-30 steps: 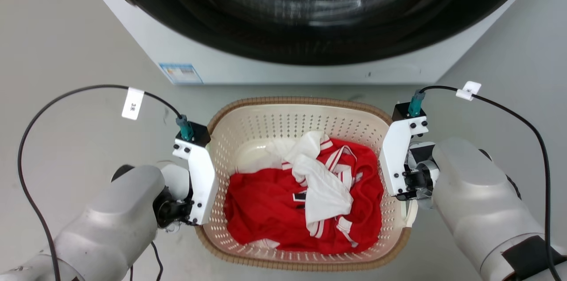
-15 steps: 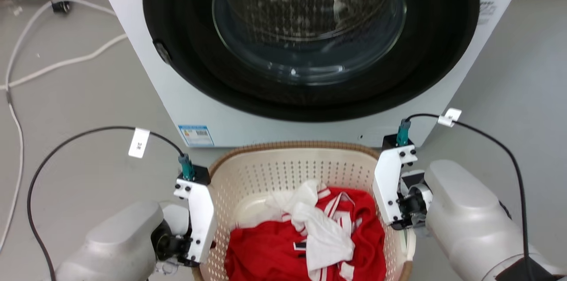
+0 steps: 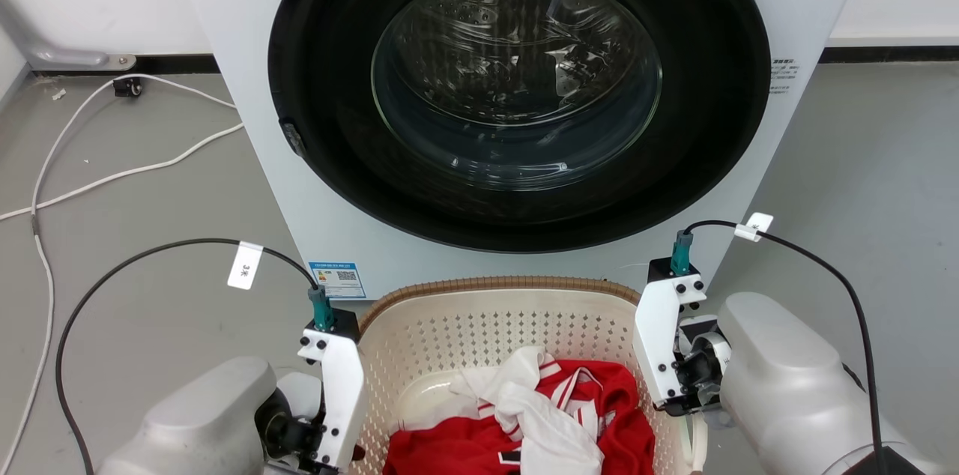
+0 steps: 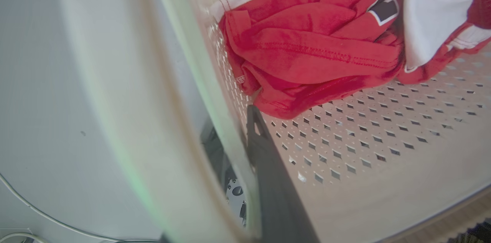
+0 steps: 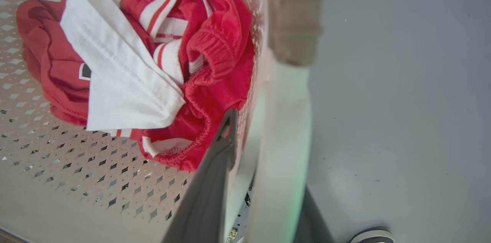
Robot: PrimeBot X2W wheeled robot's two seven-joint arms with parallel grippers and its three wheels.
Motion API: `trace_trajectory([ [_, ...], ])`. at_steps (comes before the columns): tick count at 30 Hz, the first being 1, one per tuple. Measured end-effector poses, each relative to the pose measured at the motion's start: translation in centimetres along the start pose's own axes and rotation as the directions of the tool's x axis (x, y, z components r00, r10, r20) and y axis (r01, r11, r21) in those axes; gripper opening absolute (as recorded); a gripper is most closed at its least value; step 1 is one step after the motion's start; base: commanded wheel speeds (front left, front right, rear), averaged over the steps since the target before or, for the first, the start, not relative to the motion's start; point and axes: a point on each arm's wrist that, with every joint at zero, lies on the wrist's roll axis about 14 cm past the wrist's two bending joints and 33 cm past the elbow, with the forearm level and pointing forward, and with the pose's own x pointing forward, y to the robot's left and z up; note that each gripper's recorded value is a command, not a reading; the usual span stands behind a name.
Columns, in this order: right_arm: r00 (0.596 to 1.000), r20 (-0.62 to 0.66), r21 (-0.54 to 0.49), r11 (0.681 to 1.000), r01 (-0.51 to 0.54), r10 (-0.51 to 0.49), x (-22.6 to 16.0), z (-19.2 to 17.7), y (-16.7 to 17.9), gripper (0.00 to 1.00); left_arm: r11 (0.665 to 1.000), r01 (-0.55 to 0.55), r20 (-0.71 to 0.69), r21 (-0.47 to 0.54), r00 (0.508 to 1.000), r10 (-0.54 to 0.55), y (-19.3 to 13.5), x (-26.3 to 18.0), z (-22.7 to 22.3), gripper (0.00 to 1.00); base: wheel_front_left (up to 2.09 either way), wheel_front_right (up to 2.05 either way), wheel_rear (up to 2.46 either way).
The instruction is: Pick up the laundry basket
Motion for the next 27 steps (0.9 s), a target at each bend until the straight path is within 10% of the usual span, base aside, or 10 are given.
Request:
trace_trajectory([
  [27, 1.0, 0.003, 0.001, 1.0, 0.011, -0.011, -0.2, -0.17, -0.31, 0.0, 1.0, 0.015, -0.003, -0.026, 1.0, -0.015, -0.23, 0.03, -0.12, 0.0, 0.0, 0.0, 0.0],
])
